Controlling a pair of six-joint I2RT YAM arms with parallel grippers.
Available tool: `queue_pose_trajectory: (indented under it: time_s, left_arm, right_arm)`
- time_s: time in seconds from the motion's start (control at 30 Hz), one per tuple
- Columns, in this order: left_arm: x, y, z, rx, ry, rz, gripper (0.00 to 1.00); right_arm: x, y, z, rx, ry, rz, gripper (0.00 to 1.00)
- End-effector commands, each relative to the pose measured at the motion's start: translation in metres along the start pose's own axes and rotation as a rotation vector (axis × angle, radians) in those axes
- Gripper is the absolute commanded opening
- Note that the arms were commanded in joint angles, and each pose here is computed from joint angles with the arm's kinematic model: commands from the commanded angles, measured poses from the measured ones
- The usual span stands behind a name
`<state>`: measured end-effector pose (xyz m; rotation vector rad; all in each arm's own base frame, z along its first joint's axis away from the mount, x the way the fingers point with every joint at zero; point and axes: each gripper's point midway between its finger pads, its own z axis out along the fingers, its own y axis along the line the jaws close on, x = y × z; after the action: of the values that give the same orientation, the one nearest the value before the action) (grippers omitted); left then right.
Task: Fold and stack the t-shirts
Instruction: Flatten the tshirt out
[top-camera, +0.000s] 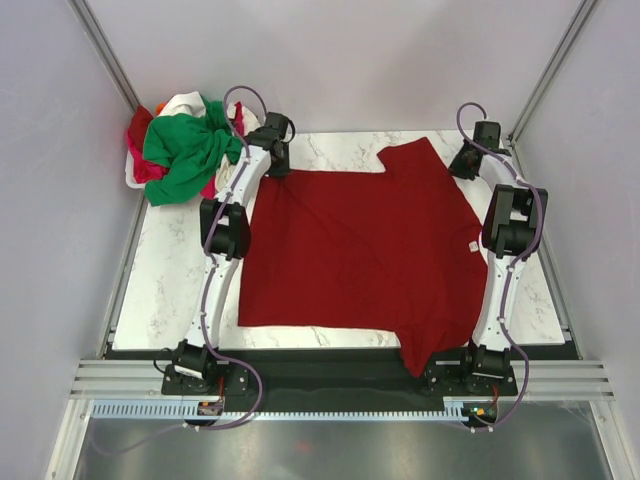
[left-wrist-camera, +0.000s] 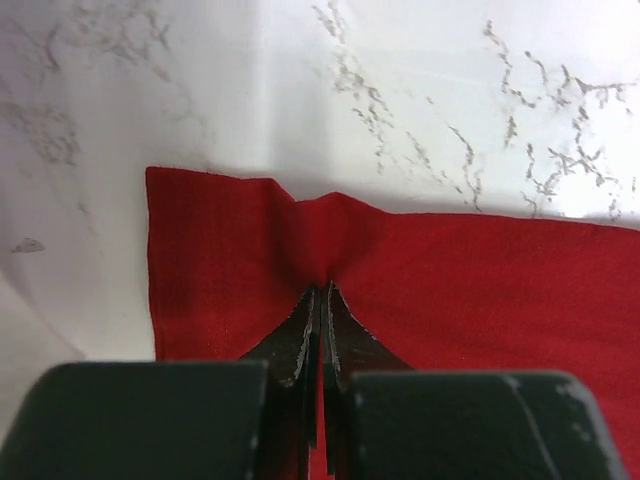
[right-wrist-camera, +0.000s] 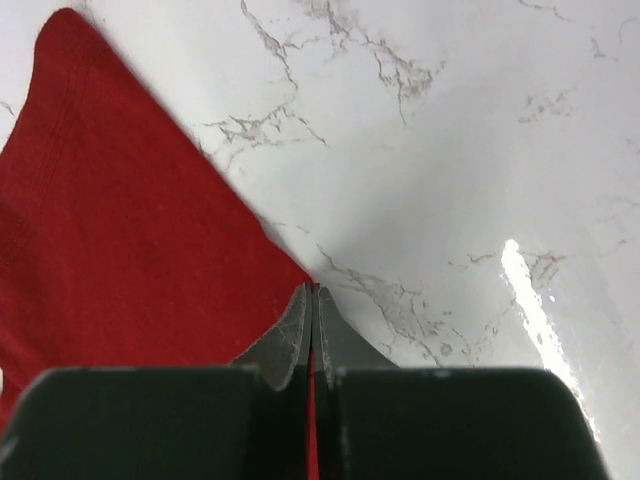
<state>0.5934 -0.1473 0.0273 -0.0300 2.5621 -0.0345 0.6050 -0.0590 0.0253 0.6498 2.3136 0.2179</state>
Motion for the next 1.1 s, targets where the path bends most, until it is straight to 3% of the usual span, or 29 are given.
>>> queue_pose_trajectory:
  time_s: [0.0,0.2,0.57,0.6,0.63,0.67,0.77,0.8,0.87,0.93,1.0,1.03,1.07]
  left_arm:
    - [-0.011,0.026,-0.004,-0.059,-0.017,-0.03,0.02]
    - [-0.025,0.038,-0.008,-0.054,-0.049,-0.11,0.02]
    - [-0.041,0.033,-0.005,0.013,-0.095,-0.146,0.03]
    - [-0.046,0.029,-0.011,0.034,-0.106,-0.146,0.07]
    - [-0.048,0.019,-0.017,0.087,-0.105,-0.146,0.11]
    - [-0.052,0.014,-0.024,0.111,-0.113,-0.143,0.21]
    - [-0.066,-0.005,-0.057,0.141,-0.153,-0.115,0.37]
    - [-0.071,-0.018,-0.079,0.161,-0.175,-0.094,0.48]
    - [-0.071,-0.035,-0.1,0.17,-0.188,-0.057,0.59]
    - [-0.073,-0.042,-0.133,0.169,-0.205,-0.044,0.63]
    - [-0.066,-0.055,-0.156,0.169,-0.21,-0.022,0.64]
    - [-0.06,-0.054,-0.177,0.146,-0.215,-0.021,0.64]
    - [-0.05,-0.069,-0.188,0.151,-0.209,-0.002,0.63]
  right_arm:
    - [-0.008,-0.002,0.011,0.032,-0.018,0.013,0.0]
    - [-0.054,0.02,0.03,-0.019,-0.127,0.045,0.0]
    - [-0.074,0.037,0.048,-0.09,-0.219,0.091,0.02]
    - [-0.071,0.035,0.041,-0.068,-0.212,0.092,0.09]
    - [-0.071,0.031,0.035,-0.05,-0.214,0.095,0.28]
    - [-0.086,0.037,0.014,-0.05,-0.251,0.097,0.41]
    - [-0.082,0.028,-0.006,0.003,-0.263,0.084,0.75]
    - [-0.09,0.033,-0.027,0.007,-0.286,0.073,0.78]
    - [-0.115,0.039,-0.071,0.027,-0.364,0.051,0.82]
    - [-0.112,0.031,-0.093,0.074,-0.37,0.046,0.83]
    - [-0.127,0.035,-0.146,0.076,-0.434,0.052,0.84]
    - [-0.104,0.021,-0.149,0.115,-0.391,0.051,0.84]
    - [-0.111,0.024,-0.189,0.111,-0.445,0.066,0.84]
